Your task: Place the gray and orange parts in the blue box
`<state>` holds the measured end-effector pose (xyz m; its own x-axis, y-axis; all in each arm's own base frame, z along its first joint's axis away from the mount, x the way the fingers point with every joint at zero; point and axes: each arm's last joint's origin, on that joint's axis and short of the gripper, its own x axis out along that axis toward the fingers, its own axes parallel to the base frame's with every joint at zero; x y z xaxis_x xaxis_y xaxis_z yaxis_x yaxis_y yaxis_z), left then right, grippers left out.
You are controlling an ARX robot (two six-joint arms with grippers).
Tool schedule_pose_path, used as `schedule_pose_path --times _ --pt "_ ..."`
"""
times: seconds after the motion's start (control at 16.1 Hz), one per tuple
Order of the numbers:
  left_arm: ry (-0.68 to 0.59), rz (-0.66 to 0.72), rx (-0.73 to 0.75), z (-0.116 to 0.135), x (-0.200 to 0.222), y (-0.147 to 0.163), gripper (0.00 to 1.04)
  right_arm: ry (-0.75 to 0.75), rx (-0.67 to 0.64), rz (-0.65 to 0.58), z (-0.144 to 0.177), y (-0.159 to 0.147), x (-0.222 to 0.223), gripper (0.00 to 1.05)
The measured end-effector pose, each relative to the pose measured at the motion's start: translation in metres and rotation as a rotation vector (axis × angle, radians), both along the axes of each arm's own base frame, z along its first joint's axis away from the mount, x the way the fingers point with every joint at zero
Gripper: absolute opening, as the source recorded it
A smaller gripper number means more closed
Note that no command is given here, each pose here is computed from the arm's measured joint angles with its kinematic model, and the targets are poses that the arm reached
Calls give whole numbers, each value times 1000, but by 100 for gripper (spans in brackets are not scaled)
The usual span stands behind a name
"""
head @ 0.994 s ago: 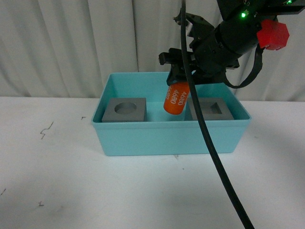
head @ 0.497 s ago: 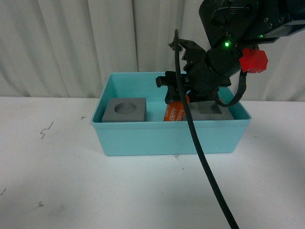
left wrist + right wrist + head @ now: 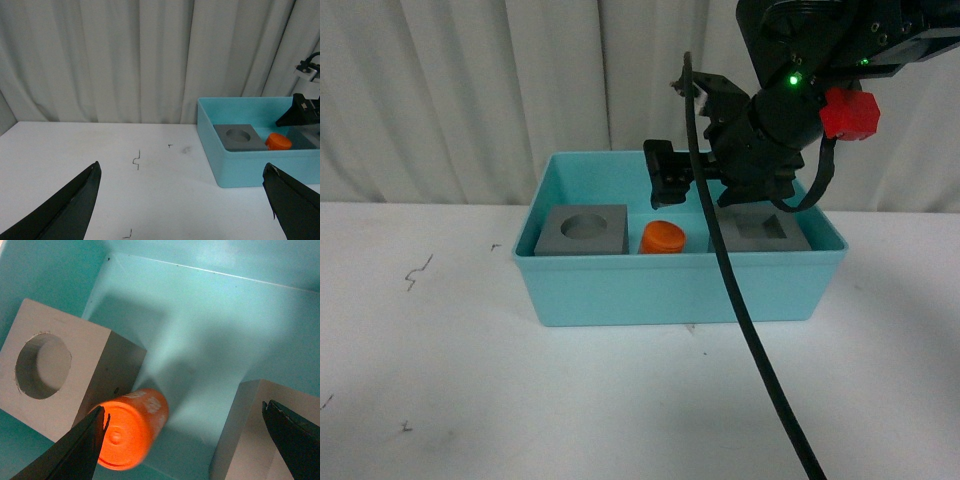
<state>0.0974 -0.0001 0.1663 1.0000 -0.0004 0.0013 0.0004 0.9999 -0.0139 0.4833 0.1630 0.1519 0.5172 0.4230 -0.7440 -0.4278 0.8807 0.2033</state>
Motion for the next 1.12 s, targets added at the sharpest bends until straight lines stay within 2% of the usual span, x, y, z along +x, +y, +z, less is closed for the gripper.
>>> schedule_pose_path --times 0.37,0.56,0.75,0.81,0.87,0.93,0.99,1.06,1.12 --pt "0 0 0 0 0 0 98 -47 18 -15 15 -9 1 98" --pt "0 0 0 0 0 0 98 -182 62 -7 64 -14 -17 98" --pt "0 0 0 0 0 0 98 -389 83 10 126 -23 -46 98" --pt "0 0 0 0 0 0 98 -414 74 26 134 -25 -55 98" --pt "0 0 0 0 0 0 98 -523 64 -9 138 -22 -58 95" --pt "0 -1 0 0 0 0 98 -711 15 -217 133 -31 -72 83" --pt "0 0 0 0 0 0 98 -794 -16 -358 122 -44 -95 72" --pt "0 1 0 0 0 0 98 -871 -14 -462 119 -69 -121 59" --pt "0 0 0 0 0 0 98 -937 5 -515 120 -92 -148 46"
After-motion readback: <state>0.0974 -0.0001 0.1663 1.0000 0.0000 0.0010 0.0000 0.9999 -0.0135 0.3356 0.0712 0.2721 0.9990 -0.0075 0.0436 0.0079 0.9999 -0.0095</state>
